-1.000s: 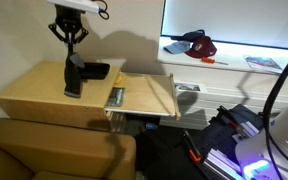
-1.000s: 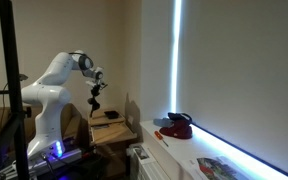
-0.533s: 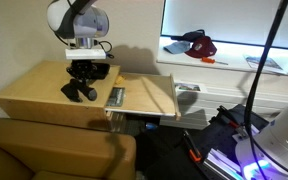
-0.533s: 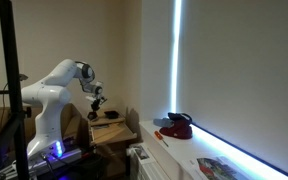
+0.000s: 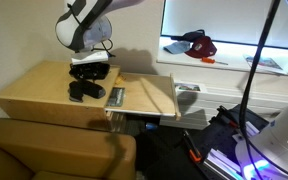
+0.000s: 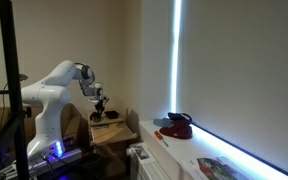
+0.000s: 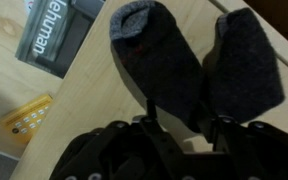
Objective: Remove the black sock from the black lunchbox
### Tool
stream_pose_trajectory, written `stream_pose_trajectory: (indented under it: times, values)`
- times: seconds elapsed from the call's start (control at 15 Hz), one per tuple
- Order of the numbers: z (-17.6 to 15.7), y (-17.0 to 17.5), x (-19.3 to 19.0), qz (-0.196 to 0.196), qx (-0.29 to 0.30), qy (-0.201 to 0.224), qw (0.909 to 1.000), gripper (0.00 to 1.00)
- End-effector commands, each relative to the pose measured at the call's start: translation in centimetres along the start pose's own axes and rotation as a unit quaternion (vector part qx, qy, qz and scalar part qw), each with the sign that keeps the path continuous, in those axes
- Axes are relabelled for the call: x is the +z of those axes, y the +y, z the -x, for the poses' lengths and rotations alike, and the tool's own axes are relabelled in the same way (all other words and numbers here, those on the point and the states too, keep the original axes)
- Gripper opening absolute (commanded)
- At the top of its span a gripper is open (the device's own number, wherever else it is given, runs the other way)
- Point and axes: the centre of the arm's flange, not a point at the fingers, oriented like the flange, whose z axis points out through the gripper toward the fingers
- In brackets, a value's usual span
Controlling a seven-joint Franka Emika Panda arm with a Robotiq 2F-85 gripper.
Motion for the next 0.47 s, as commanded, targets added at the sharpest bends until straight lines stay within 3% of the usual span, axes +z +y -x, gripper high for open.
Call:
stream_pose_trajectory:
  times: [0.0,0.2,0.33,0.4]
  values:
    - [0.2,-0.1,-5.1,0.031,-0.001,0.015,0.9994,0.77]
    - [-0.1,0.9,-10.6,0.053,0.013,0.024,0.9982,0.98]
    - [-0.4,2.0,-14.8,0.032,0.028,0.015,0.9990,1.00]
    - [-1.7,0.3,-11.2,0.035,0.017,0.029,0.9988,1.00]
